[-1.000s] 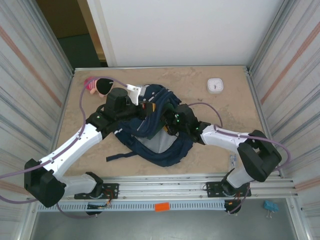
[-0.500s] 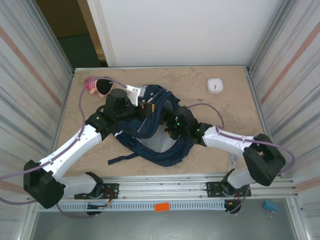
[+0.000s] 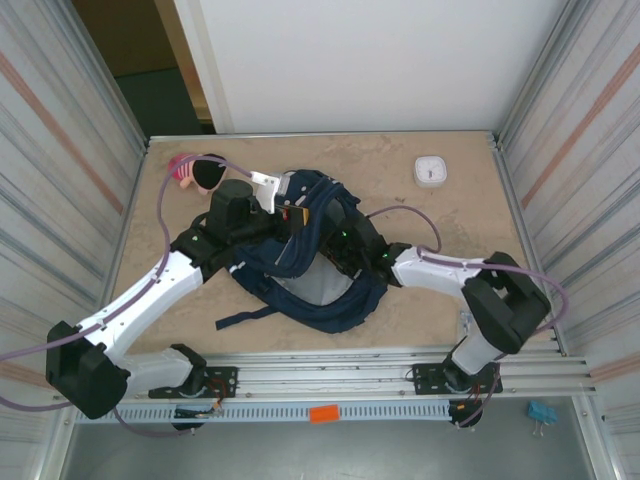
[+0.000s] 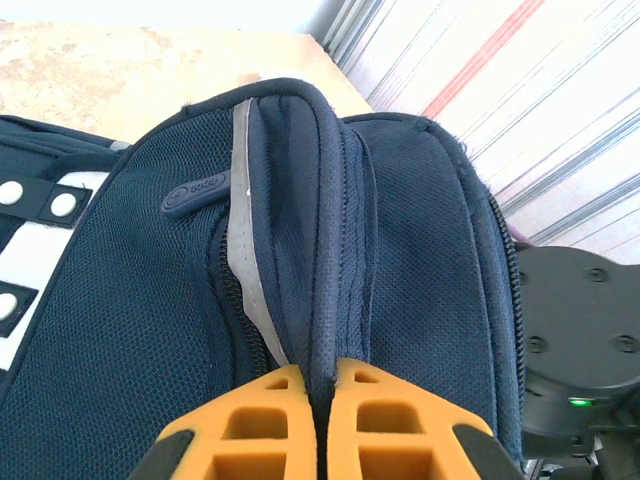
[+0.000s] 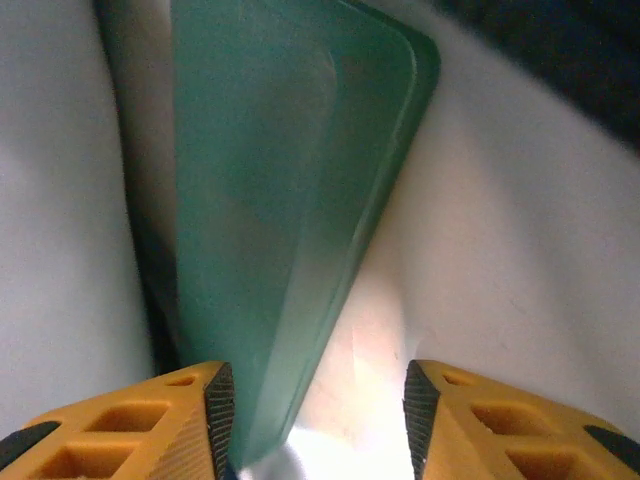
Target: Pack books, pencil case, and school supplies into a backpack
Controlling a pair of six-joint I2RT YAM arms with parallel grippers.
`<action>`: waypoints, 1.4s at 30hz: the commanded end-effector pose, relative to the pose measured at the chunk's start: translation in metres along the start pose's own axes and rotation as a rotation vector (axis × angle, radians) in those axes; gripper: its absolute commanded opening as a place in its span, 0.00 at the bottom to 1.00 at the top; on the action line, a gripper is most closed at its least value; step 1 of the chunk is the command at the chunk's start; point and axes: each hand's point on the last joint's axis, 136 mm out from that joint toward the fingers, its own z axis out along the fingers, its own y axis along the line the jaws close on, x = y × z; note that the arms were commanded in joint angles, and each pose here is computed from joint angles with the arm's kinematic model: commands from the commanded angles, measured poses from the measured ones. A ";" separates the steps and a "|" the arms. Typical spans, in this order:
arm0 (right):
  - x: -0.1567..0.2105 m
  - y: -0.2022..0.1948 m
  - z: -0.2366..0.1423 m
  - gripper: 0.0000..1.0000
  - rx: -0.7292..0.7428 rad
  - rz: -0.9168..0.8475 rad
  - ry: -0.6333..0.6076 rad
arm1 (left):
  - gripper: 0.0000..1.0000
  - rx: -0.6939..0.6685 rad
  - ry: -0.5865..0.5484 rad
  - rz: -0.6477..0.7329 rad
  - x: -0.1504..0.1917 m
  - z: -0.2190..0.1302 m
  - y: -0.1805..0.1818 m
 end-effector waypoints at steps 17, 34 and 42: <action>0.011 0.086 0.067 0.29 -0.199 -0.109 -0.009 | 0.00 0.074 -0.170 0.132 -0.045 -0.027 -0.025; -0.044 -0.006 -0.094 0.64 0.169 -0.357 -0.197 | 0.00 -0.164 -0.195 0.032 -0.023 -0.066 0.039; -0.084 -0.113 -0.144 0.80 0.535 -0.316 -0.084 | 0.00 -0.213 -0.179 0.001 -0.003 -0.077 0.051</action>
